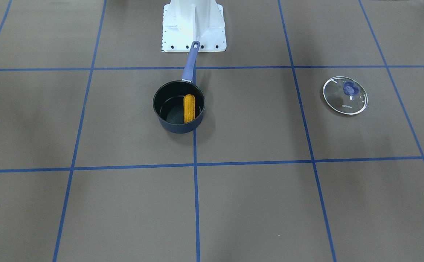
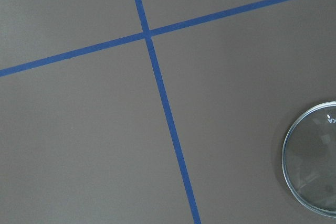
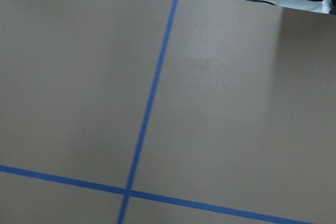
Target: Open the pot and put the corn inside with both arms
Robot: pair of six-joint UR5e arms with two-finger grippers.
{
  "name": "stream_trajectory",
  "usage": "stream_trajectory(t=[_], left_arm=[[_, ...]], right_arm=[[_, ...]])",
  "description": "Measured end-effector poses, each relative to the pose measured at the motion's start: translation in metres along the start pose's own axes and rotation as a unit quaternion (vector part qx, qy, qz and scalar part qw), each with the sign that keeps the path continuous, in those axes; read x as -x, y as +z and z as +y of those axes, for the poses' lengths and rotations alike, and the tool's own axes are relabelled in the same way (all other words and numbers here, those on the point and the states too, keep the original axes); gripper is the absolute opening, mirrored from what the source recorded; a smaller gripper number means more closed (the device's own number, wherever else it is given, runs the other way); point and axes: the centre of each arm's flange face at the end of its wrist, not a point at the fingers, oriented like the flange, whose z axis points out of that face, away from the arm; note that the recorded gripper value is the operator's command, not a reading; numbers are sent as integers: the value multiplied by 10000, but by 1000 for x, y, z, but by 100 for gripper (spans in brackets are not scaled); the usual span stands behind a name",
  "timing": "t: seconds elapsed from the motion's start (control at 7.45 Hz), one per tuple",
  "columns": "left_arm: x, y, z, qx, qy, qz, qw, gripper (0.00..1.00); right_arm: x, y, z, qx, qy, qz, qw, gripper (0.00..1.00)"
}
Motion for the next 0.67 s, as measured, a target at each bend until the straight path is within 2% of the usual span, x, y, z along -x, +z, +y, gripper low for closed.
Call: stream_trajectory(t=[0.13,0.4,0.54,0.67], left_arm=[[1,1,3,13,-33,3,10000,98],[1,1,6,27,-60,9,10000,98],[2,2,6,30,-65,6,10000,98],[2,2,7,36,-71,3,10000,98]], right_arm=[[-50,11,33,252,42,64,9997,100],[-125,39,119,731,521,110,9959,100],[-148,48,156,902,760,129,9929,100],[-160,55,178,1011,904,138,9907,100]])
